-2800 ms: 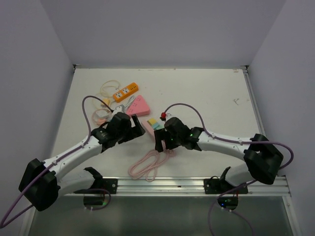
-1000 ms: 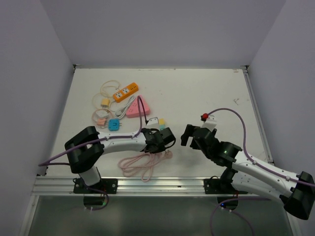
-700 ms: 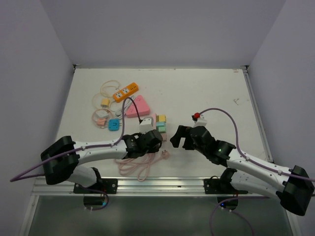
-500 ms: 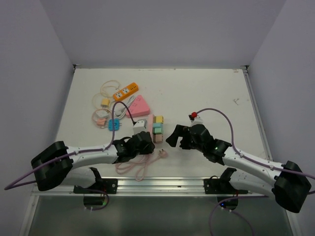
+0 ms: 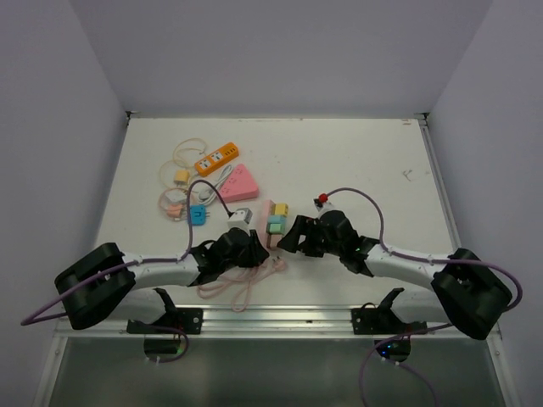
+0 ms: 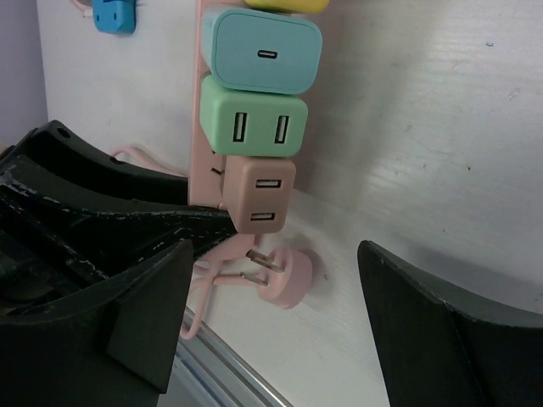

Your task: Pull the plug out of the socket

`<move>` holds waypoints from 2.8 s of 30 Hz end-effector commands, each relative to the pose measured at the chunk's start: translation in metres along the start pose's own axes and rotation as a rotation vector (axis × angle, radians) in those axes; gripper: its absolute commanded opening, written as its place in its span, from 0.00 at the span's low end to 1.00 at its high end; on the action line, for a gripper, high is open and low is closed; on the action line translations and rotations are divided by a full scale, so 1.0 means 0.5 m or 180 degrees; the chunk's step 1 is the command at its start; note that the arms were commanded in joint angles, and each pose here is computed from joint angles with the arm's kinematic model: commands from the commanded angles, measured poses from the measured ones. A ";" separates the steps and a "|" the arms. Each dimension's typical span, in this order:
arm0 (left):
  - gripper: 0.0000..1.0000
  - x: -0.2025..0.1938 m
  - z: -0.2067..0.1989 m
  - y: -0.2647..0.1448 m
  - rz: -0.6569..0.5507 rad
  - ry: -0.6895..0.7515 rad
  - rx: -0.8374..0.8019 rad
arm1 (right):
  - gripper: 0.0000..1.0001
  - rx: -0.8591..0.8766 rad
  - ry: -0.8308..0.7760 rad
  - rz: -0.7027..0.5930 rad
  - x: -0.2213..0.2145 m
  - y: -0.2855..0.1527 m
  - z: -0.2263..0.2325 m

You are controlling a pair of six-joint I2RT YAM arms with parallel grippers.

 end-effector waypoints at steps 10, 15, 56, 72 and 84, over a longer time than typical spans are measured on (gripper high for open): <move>0.00 0.027 -0.029 0.014 -0.0285 -0.0102 -0.0486 | 0.66 0.0365 -0.0197 -0.0118 0.030 0.068 0.022; 0.00 0.042 -0.039 0.032 -0.0323 -0.0079 -0.0455 | 0.63 0.0401 -0.0290 -0.0126 0.051 0.097 0.034; 0.00 0.020 0.116 0.085 -0.0341 -0.0942 0.1518 | 0.00 0.0102 -0.0027 -0.0726 0.065 0.052 -0.011; 0.00 0.021 0.124 0.081 -0.0382 -0.0905 0.1687 | 0.00 -0.0108 0.0050 -0.0914 0.106 -0.014 -0.042; 0.00 0.032 0.070 0.086 -0.0185 -0.0502 0.0673 | 0.00 -0.0345 0.0346 -0.0407 0.094 0.001 -0.159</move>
Point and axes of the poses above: each gripper's point midway between its finger pads, its own y axis out along the fingers, its own z axis along the line the jaws close on, x = y × z, the point moved 10 cm from there along -y, back along the fingers, and after that the axes turned 15 degrees about -y, right-handed, at the moved point
